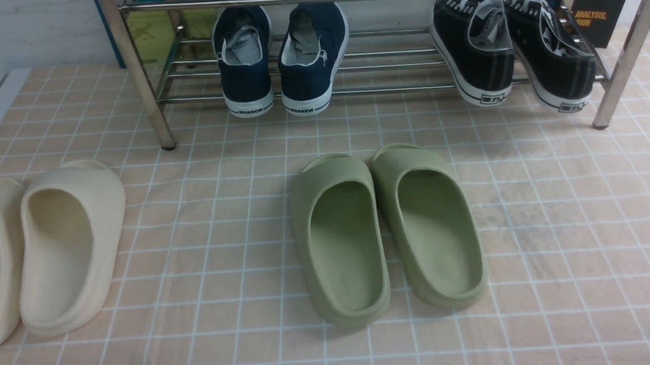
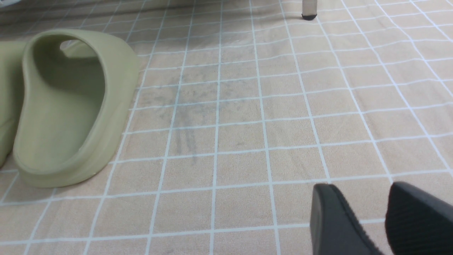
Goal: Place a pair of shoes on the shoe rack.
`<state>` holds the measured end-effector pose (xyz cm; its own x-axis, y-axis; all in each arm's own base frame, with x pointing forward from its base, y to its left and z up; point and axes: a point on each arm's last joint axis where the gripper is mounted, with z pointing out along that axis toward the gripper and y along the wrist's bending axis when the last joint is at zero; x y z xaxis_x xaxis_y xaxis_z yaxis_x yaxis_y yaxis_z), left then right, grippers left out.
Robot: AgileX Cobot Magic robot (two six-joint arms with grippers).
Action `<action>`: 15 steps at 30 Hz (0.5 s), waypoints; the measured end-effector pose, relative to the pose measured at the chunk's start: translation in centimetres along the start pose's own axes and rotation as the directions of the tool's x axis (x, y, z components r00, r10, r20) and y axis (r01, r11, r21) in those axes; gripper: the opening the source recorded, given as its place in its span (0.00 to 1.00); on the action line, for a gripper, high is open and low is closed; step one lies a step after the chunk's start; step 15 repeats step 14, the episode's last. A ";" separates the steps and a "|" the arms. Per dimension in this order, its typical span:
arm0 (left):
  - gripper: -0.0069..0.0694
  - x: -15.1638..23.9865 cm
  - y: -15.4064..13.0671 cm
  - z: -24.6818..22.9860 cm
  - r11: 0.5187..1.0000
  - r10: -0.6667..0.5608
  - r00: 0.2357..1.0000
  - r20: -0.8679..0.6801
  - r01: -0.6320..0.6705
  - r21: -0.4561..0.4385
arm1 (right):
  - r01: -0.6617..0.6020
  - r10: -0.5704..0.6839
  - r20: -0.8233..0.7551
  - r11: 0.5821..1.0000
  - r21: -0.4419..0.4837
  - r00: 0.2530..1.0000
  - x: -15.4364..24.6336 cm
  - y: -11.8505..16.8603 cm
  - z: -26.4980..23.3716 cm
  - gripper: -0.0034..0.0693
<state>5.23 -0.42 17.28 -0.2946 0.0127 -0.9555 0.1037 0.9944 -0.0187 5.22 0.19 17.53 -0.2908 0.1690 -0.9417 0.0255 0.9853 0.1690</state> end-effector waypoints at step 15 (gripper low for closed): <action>0.09 0.0 0.2 0.0 1.000 -0.016 1.000 0.001 0.016 -0.024 | 0.000 0.000 0.000 1.000 0.000 1.000 0.0 0.0 0.0 0.37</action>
